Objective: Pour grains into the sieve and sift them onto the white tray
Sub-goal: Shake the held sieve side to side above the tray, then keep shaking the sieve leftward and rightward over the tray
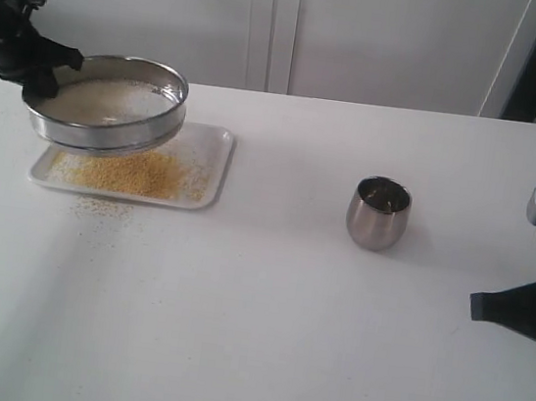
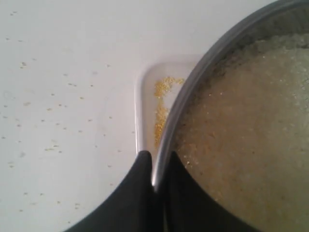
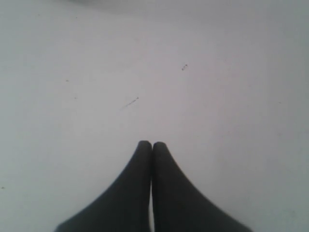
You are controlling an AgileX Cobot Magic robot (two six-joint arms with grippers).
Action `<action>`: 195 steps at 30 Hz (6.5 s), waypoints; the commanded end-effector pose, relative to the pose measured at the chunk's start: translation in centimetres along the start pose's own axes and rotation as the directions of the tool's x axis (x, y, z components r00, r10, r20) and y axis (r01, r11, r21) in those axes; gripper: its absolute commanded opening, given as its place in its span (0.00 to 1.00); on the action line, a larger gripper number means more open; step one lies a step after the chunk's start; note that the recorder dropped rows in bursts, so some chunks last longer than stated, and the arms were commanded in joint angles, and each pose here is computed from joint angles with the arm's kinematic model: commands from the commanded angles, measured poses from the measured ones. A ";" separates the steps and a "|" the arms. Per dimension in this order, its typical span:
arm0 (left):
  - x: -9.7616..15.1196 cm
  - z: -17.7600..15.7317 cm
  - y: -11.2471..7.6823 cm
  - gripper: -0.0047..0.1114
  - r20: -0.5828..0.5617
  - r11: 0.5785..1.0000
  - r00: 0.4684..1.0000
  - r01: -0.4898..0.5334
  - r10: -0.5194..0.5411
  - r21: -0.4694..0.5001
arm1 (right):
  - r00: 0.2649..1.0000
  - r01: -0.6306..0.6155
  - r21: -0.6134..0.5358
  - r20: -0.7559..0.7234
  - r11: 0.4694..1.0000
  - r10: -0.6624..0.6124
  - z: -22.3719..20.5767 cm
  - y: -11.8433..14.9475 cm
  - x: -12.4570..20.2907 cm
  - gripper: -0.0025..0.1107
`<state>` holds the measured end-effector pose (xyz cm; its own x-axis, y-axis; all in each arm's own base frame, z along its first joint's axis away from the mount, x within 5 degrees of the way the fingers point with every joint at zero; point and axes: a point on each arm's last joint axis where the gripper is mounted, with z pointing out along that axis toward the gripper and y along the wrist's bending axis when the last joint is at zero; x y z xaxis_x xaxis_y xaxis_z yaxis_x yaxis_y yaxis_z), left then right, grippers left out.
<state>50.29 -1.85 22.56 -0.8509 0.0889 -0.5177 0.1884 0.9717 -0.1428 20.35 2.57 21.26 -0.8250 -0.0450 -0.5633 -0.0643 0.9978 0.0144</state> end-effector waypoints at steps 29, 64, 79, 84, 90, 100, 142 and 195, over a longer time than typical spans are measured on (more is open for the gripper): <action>-2.9 -2.5 -1.9 0.04 0.269 0.918 0.882 -0.395 0.388 -0.027 | 1.000 -0.006 0.006 0.013 1.000 0.006 -0.1 -0.2 0.0 0.02; -1.1 -0.5 -1.5 0.04 0.108 0.965 0.963 -0.254 0.246 0.069 | 1.000 -0.006 0.006 0.015 1.000 0.006 -0.1 -0.2 0.0 0.02; -0.3 0.5 -3.1 0.04 0.077 0.918 0.930 -0.366 0.358 0.153 | 1.000 -0.006 0.006 0.015 1.000 0.006 -0.1 -0.2 0.0 0.02; -0.6 0.5 -1.3 0.04 0.038 0.961 0.967 0.244 -0.251 0.128 | 1.000 -0.006 0.006 0.015 1.000 0.006 -0.1 -0.2 0.0 0.02; -0.3 0.6 -1.8 0.04 0.024 0.999 1.000 -0.015 0.014 0.041 | 1.000 -0.006 0.006 0.015 1.000 0.006 -0.1 -0.2 0.0 0.02; -0.6 -2.9 3.6 0.04 0.091 0.983 0.981 0.177 -0.173 -0.044 | 1.000 -0.006 0.006 0.015 1.000 0.006 -0.1 -0.2 0.0 0.02; -0.5 -2.9 1.4 0.04 0.112 1.000 0.993 0.025 -0.025 0.005 | 1.000 -0.006 0.005 0.018 1.000 0.006 -0.1 -0.2 0.0 0.02; -0.4 -1.4 -5.9 0.04 0.114 0.980 0.980 -0.175 0.164 0.095 | 0.999 -0.027 0.005 0.016 1.000 0.027 -0.1 -0.2 0.0 0.02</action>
<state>49.46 -3.62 24.25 -0.7594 0.1768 -0.6261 0.3033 0.9476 -0.1002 20.35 2.57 21.31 -0.8240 -0.0259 -0.5660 -0.0489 0.9985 0.0255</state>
